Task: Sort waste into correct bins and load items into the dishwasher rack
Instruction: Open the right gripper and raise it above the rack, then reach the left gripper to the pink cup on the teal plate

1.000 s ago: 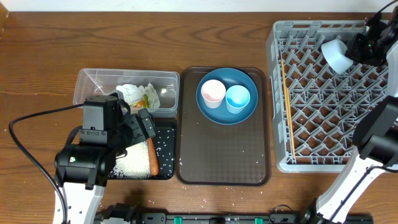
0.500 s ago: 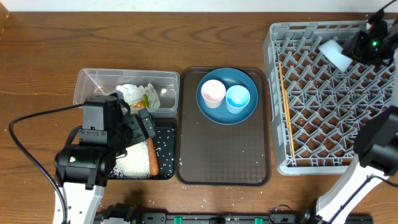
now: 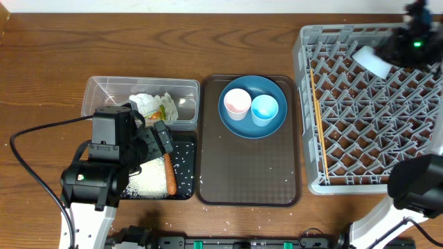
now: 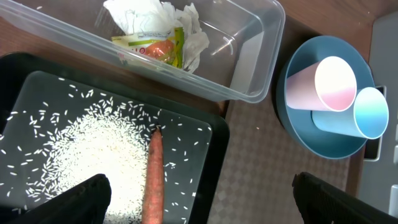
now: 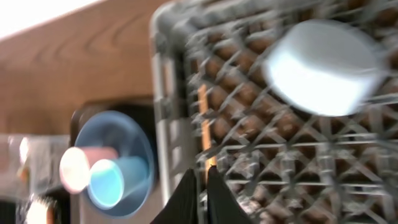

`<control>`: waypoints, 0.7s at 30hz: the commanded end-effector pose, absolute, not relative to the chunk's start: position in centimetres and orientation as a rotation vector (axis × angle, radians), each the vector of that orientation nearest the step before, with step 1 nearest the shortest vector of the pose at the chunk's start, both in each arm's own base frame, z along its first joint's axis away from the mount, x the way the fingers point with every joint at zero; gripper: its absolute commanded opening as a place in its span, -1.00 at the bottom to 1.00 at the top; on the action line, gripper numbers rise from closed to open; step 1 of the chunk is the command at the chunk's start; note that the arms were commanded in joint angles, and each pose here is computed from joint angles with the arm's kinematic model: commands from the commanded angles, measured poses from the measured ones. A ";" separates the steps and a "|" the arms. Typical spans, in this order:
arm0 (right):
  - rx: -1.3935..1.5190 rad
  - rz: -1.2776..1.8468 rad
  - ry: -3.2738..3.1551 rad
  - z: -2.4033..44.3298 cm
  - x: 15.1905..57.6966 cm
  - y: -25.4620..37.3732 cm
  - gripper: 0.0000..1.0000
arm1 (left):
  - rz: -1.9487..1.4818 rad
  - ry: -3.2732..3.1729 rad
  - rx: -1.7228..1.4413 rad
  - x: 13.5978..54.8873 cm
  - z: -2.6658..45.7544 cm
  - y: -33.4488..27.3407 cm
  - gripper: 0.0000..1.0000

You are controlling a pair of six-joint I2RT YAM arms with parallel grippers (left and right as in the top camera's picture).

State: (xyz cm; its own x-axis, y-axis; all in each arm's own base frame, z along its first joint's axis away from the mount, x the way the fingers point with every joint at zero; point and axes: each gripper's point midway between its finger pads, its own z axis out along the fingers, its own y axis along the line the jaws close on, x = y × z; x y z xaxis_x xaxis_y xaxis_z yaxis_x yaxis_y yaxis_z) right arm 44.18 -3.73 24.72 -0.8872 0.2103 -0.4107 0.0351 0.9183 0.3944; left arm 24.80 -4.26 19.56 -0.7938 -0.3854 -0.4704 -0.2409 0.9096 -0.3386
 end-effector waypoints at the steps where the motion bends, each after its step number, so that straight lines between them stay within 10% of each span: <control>1: -0.034 0.566 2.647 24.9 43.4 0.6 -0.65 | -0.359 2.508 -0.440 25.0 20.1 -4.2 0.91; 8: -0.174 0.616 2.711 24.5 41.9 5.3 -0.17 | -0.359 2.508 -0.440 25.0 20.1 -4.2 0.91; 10: -0.189 0.608 2.724 24.3 41.6 5.7 0.98 | -0.359 2.508 -0.440 25.0 20.1 -4.2 0.91; 21: -0.174 0.533 2.767 23.7 41.2 4.9 0.99 | -0.363 2.476 -0.434 25.6 20.6 -4.2 0.91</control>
